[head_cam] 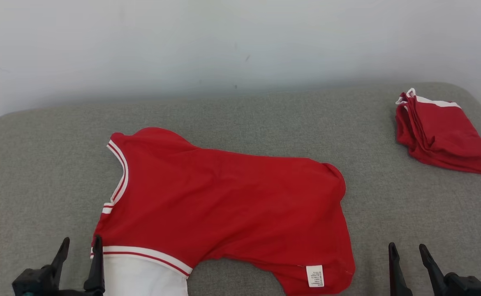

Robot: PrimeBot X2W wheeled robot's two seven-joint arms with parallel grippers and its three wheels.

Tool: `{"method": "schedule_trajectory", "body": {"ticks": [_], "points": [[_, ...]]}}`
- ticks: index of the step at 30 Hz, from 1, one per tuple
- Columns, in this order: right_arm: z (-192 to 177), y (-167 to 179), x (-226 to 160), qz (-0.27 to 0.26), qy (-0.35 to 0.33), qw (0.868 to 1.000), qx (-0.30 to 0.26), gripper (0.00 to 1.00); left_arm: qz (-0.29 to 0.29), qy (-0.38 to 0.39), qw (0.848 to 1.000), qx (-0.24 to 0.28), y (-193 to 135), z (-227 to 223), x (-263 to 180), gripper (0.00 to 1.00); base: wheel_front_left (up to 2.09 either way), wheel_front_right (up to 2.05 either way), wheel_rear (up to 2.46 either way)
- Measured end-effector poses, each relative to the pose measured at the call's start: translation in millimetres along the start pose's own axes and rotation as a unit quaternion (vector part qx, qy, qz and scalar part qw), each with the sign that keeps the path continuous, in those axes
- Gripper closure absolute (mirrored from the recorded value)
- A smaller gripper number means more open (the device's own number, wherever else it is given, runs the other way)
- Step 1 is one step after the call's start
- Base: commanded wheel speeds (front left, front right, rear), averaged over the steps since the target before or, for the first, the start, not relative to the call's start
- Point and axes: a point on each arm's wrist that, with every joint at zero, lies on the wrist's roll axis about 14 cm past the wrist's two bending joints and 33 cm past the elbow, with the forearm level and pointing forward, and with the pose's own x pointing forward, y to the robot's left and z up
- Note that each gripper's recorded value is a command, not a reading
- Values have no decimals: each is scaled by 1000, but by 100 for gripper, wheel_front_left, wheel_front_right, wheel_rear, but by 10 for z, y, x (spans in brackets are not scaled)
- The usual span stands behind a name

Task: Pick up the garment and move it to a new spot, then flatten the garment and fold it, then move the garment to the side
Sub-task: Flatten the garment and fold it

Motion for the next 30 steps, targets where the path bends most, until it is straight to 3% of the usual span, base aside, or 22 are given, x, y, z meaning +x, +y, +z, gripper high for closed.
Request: {"method": "schedule_trajectory", "body": {"ticks": [13,14,15,16,17,24,30], "points": [[-86,-177,6,-29,13,999,0,0,-5,137,991,-3,30,-690,221,0,0,0,0],[-88,-180,4,-30,13,999,0,0,-7,141,990,-6,10,-713,222,22,0,0,0],[-91,-184,3,-30,14,999,0,0,-7,140,990,-10,10,-713,231,22,0,0,0],[-86,-186,1,-31,13,999,0,0,-7,139,990,-11,11,-700,244,72,0,0,0],[-79,-189,0,-31,12,999,-1,0,-7,133,991,-12,14,-676,255,100,0,0,0],[-38,-177,19,-28,5,1000,-4,0,21,98,994,-42,146,-524,250,100,0,0,0],[-21,-110,52,-17,3,1000,-4,0,64,108,991,-56,379,-637,-17,100,0,0,0]]}}
